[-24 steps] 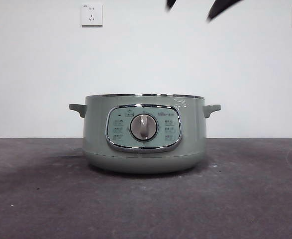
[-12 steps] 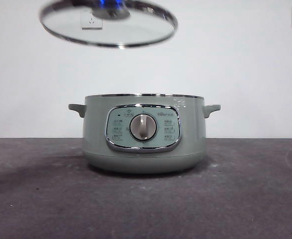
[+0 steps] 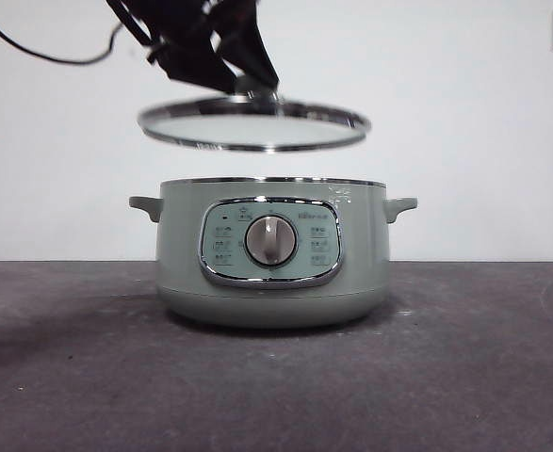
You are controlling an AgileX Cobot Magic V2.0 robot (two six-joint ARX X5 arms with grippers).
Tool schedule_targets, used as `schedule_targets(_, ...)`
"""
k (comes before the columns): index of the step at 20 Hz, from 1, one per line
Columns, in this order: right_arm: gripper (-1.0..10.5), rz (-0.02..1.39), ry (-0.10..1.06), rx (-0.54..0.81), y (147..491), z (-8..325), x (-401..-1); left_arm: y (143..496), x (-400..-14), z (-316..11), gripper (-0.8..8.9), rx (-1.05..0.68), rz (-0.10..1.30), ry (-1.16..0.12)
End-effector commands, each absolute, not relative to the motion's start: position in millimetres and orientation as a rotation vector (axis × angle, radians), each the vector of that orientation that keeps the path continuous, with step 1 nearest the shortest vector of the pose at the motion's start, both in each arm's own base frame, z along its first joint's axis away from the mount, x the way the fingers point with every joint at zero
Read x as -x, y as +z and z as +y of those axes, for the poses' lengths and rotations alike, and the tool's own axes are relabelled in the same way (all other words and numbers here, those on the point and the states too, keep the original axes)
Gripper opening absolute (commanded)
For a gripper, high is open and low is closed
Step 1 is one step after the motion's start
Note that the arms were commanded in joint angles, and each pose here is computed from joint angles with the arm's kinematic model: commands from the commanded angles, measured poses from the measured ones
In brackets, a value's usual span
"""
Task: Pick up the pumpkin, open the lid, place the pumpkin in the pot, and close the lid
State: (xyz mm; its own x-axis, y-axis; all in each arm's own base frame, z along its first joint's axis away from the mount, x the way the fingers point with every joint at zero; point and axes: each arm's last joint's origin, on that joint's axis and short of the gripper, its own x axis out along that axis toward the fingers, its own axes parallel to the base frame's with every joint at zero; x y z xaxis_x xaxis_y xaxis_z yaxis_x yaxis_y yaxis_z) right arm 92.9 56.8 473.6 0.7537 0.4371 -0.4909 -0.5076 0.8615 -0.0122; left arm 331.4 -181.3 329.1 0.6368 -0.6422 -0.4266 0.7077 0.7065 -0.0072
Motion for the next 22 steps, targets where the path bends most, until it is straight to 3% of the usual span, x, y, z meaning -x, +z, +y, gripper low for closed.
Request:
schedule_targets(1,6.0,0.503,0.518,0.141,473,56,-92,329,-337,-187,-0.09,-0.169,0.365,-0.79)
schedule_targets(22,6.0,0.515,0.517,0.146,472,56,-91,290,-355,-202,-0.09,-0.186,0.456,-0.78)
